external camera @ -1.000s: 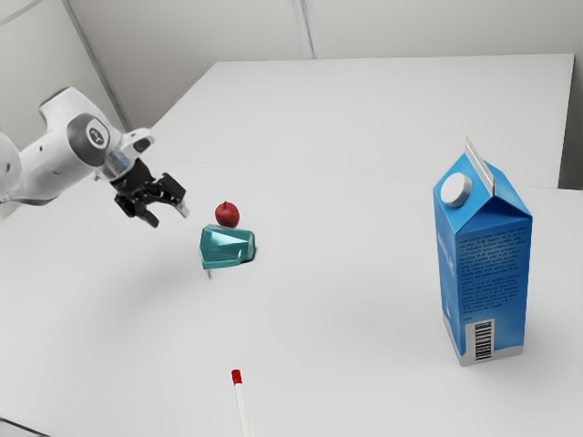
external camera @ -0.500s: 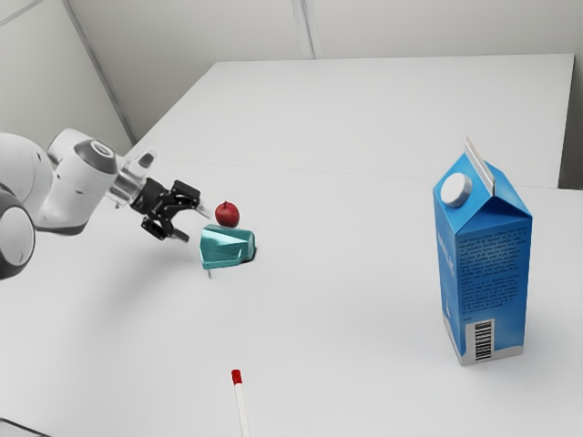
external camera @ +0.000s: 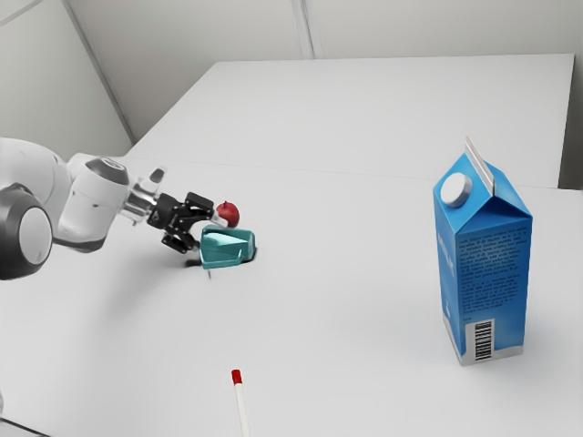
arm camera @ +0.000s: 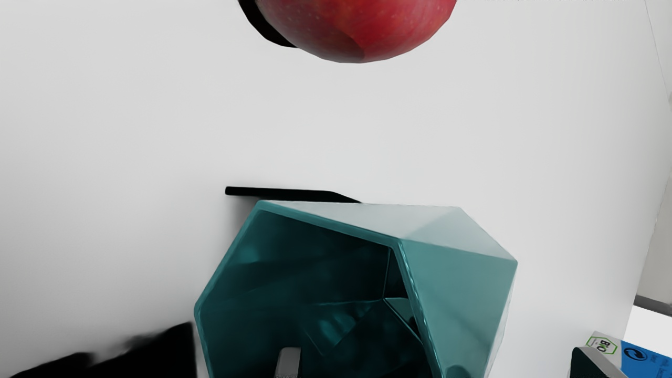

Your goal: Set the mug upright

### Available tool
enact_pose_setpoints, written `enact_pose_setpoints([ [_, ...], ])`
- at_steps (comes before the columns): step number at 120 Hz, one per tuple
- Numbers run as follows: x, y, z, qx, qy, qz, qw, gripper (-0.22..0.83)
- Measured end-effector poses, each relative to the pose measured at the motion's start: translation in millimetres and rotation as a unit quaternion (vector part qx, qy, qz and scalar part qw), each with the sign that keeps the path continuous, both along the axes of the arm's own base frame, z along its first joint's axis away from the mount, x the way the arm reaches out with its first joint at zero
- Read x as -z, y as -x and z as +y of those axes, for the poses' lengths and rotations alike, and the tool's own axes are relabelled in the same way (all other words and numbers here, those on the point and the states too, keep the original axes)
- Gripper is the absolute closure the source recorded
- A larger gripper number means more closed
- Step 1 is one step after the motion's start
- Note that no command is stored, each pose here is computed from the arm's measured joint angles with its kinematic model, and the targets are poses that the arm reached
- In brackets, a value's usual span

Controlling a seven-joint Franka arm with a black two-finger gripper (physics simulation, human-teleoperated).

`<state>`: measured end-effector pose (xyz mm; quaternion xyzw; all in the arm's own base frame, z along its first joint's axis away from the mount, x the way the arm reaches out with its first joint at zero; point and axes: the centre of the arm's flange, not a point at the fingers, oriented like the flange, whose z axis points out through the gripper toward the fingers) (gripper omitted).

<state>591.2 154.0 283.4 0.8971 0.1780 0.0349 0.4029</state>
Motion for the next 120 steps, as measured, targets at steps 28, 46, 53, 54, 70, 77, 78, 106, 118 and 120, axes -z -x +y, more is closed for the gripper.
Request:
enact_pose_setpoints([
  [28, -2, 5, 10, -0.001, 0.014, -0.018, 1.0, 0.43],
  [46, -3, 6, 10, 0.002, 0.024, -0.028, 0.999, 0.58],
  [53, -2, 6, 9, 0.002, 0.031, -0.032, 0.999, 0.61],
  [54, -2, 7, 9, 0.002, 0.032, -0.032, 0.999, 0.61],
  [70, -3, 6, 5, 0.002, 0.042, -0.043, 0.998, 0.68],
  [77, -4, 6, 3, 0.004, 0.045, -0.047, 0.998, 0.7],
  [78, -4, 5, 3, 0.004, 0.045, -0.048, 0.998, 0.71],
  [106, -13, 3, -6, 0.017, 0.047, -0.065, 0.997, 0.76],
  [118, -20, 2, -7, 0.022, 0.044, -0.074, 0.996, 0.77],
  [120, -22, 2, -6, 0.023, 0.043, -0.076, 0.996, 0.77],
])
